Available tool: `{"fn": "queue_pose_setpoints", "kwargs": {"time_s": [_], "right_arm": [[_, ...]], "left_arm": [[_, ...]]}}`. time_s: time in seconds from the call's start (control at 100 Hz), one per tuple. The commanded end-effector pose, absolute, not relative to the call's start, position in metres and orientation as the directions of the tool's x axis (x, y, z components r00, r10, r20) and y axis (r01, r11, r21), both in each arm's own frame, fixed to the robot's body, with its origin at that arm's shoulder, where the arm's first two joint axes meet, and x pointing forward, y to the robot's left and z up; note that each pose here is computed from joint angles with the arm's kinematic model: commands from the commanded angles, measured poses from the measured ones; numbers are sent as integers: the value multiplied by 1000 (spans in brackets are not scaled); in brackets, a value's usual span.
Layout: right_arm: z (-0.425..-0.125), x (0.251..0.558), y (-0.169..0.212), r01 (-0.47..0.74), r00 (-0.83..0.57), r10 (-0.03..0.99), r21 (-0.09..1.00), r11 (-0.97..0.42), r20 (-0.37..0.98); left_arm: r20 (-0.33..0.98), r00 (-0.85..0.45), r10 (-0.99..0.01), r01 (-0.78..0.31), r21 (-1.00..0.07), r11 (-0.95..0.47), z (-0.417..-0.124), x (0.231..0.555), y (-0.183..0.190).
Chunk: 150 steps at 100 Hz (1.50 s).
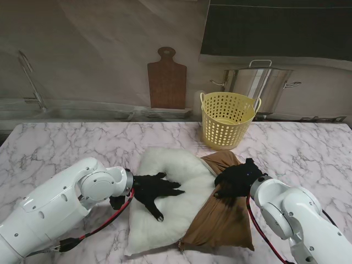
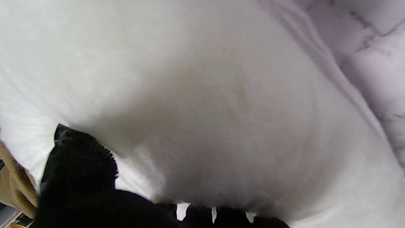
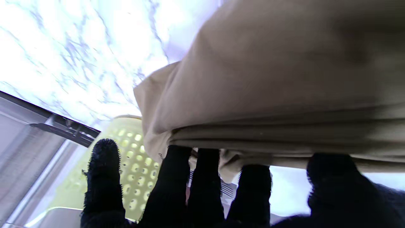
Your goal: Remove the pillowcase from the pillow and put it in the laundry basket
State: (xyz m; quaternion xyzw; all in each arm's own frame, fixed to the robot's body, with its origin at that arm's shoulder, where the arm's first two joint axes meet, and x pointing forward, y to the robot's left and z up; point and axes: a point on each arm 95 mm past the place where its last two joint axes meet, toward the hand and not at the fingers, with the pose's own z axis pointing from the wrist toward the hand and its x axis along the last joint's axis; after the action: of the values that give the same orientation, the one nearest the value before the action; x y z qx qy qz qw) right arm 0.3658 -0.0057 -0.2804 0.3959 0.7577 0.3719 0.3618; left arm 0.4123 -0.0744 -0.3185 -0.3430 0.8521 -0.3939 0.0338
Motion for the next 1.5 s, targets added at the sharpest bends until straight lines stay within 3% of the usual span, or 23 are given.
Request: {"fn": "queue_pose_setpoints", "kwargs": {"time_s": [0.0, 0.46, 0.83, 0.96, 1.21, 1.49], "right_arm": [[-292, 367, -31, 376, -366, 878, 814, 443, -309], [-310, 352, -75, 463, -203, 893, 764, 449, -402], [-322, 347, -78, 541, -166, 921, 748, 384, -353], [-326, 345, -64, 536, -227, 934, 765, 356, -276], [-319, 333, -24, 472, -343, 923, 817, 331, -176], [-319, 325, 10, 494, -475, 878, 808, 321, -58]], "left_arm": [[202, -722, -662, -627, -596, 502, -348, 406, -47], [187, -717, -672, -633, -578, 515, -345, 407, -41], [195, -715, -672, -642, -566, 518, -347, 406, -41], [213, -715, -666, -628, -614, 478, -340, 403, -40], [172, -750, -639, -527, -739, 420, -299, 394, -38], [188, -713, -676, -381, -912, 149, -263, 389, -34]]}}
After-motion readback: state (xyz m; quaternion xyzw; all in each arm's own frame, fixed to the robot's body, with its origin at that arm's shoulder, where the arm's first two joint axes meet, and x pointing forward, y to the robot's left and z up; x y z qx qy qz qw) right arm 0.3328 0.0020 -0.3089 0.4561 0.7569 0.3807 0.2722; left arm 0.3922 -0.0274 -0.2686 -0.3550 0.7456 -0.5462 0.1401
